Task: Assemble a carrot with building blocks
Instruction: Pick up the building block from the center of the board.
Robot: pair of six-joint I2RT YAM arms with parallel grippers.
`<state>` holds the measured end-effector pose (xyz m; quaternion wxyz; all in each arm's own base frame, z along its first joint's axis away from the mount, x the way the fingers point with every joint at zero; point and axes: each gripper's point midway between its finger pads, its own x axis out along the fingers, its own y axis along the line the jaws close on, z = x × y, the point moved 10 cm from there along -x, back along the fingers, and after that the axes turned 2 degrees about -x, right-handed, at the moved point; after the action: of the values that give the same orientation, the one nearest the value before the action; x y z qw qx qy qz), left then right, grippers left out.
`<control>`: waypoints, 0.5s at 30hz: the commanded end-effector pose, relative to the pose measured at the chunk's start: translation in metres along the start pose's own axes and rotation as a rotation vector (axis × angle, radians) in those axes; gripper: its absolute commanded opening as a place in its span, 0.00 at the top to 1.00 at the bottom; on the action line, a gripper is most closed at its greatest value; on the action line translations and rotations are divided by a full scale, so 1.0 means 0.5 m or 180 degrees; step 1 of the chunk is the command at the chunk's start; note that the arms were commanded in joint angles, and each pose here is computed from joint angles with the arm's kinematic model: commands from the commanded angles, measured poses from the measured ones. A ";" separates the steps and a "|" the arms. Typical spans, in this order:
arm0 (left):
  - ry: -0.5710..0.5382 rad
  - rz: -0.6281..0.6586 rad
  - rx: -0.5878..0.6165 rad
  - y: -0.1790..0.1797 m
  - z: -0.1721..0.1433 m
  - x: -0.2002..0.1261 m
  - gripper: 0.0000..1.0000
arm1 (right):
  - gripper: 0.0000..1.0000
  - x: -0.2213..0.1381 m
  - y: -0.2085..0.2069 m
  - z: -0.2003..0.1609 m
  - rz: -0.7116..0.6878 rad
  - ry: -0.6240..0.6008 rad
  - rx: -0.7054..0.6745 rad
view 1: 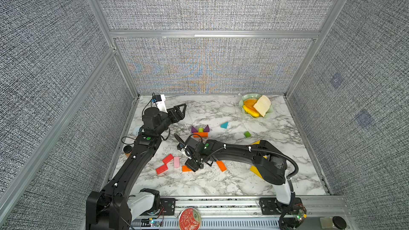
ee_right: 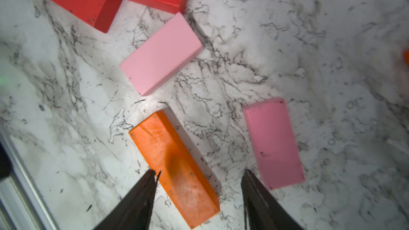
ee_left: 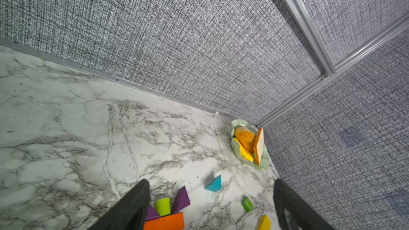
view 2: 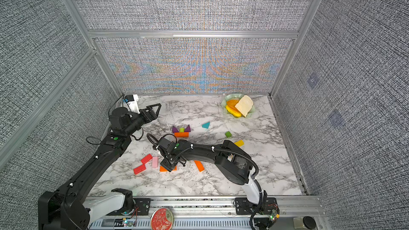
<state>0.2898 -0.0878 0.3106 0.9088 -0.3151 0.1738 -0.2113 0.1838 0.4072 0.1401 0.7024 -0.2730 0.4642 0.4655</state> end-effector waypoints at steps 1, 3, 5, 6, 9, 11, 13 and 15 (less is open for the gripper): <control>-0.0034 0.0037 0.0055 0.003 0.007 -0.001 0.12 | 0.35 0.003 0.016 -0.009 0.0341 0.0081 -0.0293; -0.0035 0.0064 0.0046 0.009 0.008 0.000 0.12 | 0.35 0.005 0.019 -0.016 0.0415 0.0084 -0.0313; -0.0037 0.0079 0.0035 0.012 0.009 0.001 0.12 | 0.35 0.007 0.023 -0.022 0.0483 0.0083 -0.0325; -0.0043 0.0087 0.0027 0.015 0.010 0.001 0.12 | 0.35 0.013 0.023 -0.028 0.0466 0.0111 -0.0327; -0.0031 0.0101 0.0006 0.020 0.010 0.004 0.12 | 0.36 0.028 0.022 -0.040 0.0439 0.0173 -0.0315; -0.0029 0.0104 0.0000 0.023 0.010 0.005 0.12 | 0.38 0.032 0.024 -0.042 0.0440 0.0159 -0.0300; -0.0017 0.0116 -0.0010 0.026 0.008 0.007 0.12 | 0.44 0.030 0.026 -0.042 0.0406 0.0133 -0.0309; 0.0002 0.0120 -0.0021 0.028 0.006 0.010 0.12 | 0.47 0.024 0.025 -0.044 0.0323 0.0095 -0.0316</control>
<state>0.2979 -0.0785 0.3026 0.9115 -0.3163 0.1814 -0.1905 0.1670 0.4002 0.1186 0.6506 -0.2863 0.4708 0.5225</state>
